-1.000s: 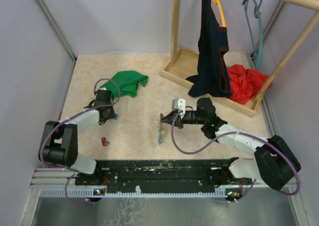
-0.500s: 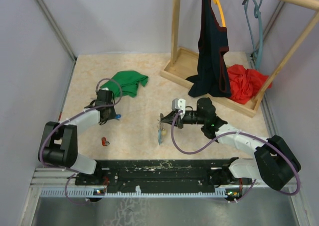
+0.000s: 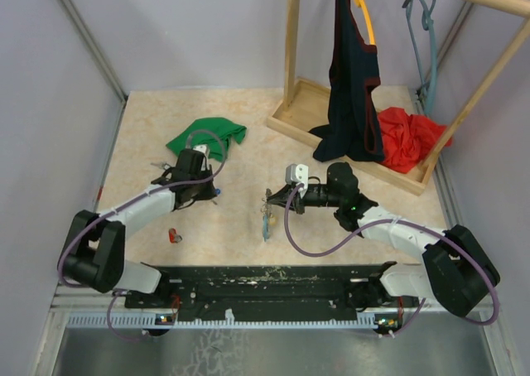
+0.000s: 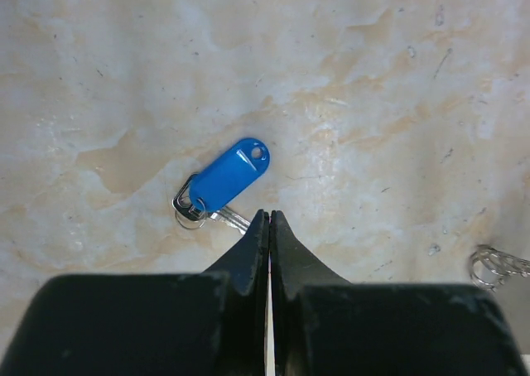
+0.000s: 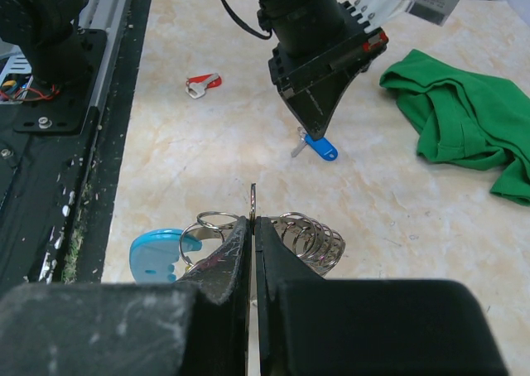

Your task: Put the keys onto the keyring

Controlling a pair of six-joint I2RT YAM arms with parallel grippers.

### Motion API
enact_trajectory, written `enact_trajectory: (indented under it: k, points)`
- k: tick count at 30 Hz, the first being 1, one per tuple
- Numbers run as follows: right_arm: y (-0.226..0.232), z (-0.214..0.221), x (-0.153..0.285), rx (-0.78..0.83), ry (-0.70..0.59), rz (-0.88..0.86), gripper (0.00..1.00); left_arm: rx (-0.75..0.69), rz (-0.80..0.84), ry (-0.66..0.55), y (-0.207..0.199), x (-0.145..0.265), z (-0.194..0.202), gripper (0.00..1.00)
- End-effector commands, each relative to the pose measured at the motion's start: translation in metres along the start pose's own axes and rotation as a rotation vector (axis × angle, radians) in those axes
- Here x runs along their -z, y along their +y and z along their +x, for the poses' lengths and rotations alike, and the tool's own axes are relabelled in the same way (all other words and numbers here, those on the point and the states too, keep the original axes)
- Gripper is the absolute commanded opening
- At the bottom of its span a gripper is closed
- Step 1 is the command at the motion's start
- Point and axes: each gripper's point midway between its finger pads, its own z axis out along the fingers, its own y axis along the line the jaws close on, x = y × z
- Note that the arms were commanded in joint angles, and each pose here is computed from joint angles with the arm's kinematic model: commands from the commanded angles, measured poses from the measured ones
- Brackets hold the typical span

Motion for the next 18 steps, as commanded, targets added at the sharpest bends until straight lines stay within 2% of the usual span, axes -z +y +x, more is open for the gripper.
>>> enact_trajectory:
  k: [1, 2, 3, 6, 9, 18]
  points:
    - [-0.002, -0.031, -0.002, 0.09, -0.071, -0.01, 0.0, -0.015, 0.027, -0.061, -0.011, 0.016, -0.022, 0.06]
    - [-0.002, -0.031, -0.002, 0.089, -0.071, -0.011, 0.0, -0.024, -0.004, -0.05, -0.005, 0.016, -0.019, 0.15]
    - [-0.002, -0.031, -0.002, 0.089, -0.071, -0.012, 0.0, -0.034, -0.035, -0.027, 0.0, 0.016, -0.015, 0.2]
    - [-0.002, -0.03, -0.003, 0.087, -0.07, -0.014, 0.0, -0.09, -0.11, 0.009, 0.012, 0.017, -0.011, 0.26]
    - [-0.002, -0.03, -0.003, 0.087, -0.069, -0.015, 0.0, -0.153, -0.167, 0.033, 0.018, 0.016, -0.012, 0.28]
    - [-0.002, -0.03, -0.003, 0.088, -0.069, -0.014, 0.0, -0.334, -0.235, 0.212, 0.024, 0.003, 0.006, 0.33]
